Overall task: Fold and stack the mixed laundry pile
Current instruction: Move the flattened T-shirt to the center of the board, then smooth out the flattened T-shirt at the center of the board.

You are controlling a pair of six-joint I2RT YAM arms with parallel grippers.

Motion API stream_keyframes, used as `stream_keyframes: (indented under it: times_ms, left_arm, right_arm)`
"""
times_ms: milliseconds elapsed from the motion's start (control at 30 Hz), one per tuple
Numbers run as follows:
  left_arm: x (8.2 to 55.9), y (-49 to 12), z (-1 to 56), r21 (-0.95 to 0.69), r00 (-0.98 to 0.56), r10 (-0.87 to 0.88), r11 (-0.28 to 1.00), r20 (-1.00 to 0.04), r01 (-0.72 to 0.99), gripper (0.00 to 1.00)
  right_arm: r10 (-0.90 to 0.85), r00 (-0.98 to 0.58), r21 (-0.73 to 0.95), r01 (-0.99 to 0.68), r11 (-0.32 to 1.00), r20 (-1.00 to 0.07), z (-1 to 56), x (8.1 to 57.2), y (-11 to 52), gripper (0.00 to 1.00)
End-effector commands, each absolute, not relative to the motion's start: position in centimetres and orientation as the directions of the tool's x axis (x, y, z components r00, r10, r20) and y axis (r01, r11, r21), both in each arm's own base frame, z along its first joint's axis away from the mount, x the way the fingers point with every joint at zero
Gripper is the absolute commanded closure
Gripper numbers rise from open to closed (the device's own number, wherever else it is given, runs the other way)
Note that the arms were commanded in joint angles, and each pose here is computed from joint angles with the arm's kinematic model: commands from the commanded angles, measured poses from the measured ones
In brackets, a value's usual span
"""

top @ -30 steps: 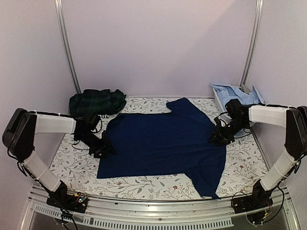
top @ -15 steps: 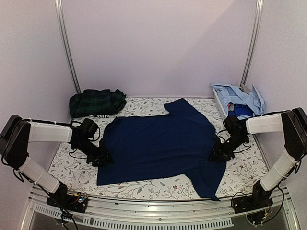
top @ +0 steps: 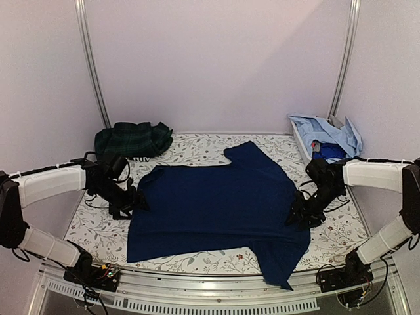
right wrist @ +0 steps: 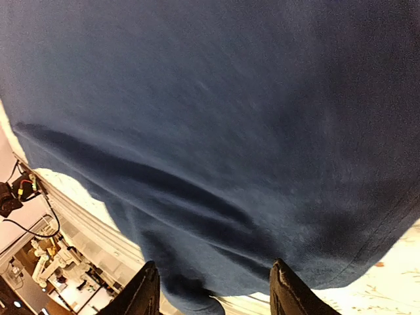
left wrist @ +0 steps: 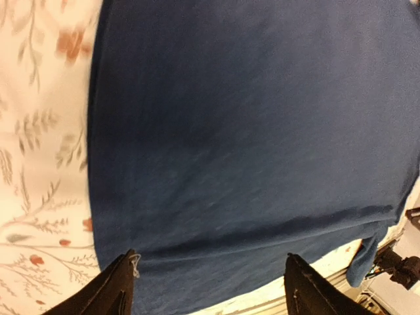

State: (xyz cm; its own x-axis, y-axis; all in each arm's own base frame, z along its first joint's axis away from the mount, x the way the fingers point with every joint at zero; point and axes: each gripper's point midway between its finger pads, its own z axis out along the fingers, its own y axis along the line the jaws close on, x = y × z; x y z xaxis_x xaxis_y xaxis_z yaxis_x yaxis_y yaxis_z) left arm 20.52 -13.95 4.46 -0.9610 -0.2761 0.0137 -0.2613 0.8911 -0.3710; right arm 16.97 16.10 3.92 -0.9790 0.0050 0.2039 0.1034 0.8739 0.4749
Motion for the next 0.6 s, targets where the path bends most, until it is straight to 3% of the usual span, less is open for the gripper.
stream_keyframes:
  times_ms: [0, 100, 300, 567]
  left_arm:
    - [28.3, -14.8, 11.6, -0.37, -0.927, -0.185, 0.928, -0.325, -0.056, 0.17]
    - [32.1, -15.5, 13.3, -0.325, -0.907, -0.136, 0.946, -0.399, 0.002, 0.13]
    - [38.4, -17.6, 14.2, -0.28, -0.87, -0.076, 0.957, -0.487, 0.073, 0.14]
    - [44.9, -18.6, 10.9, -0.14, -0.862, 0.03, 0.983, -0.506, 0.117, 0.16]
  right_arm:
    - [0.002, -0.997, 0.546, -0.042, 0.837, -0.079, 10.3, 25.6, 17.2, 0.43]
    - [0.0, -0.965, 0.535, -0.146, 0.832, -0.263, 13.6, 31.9, 16.9, 0.42]
    - [0.026, -0.872, 0.492, -0.251, 0.834, -0.488, 17.5, 44.0, 17.5, 0.42]
    - [-0.003, -0.856, 0.434, -0.265, 0.861, -0.517, 13.7, 54.5, 18.9, 0.44]
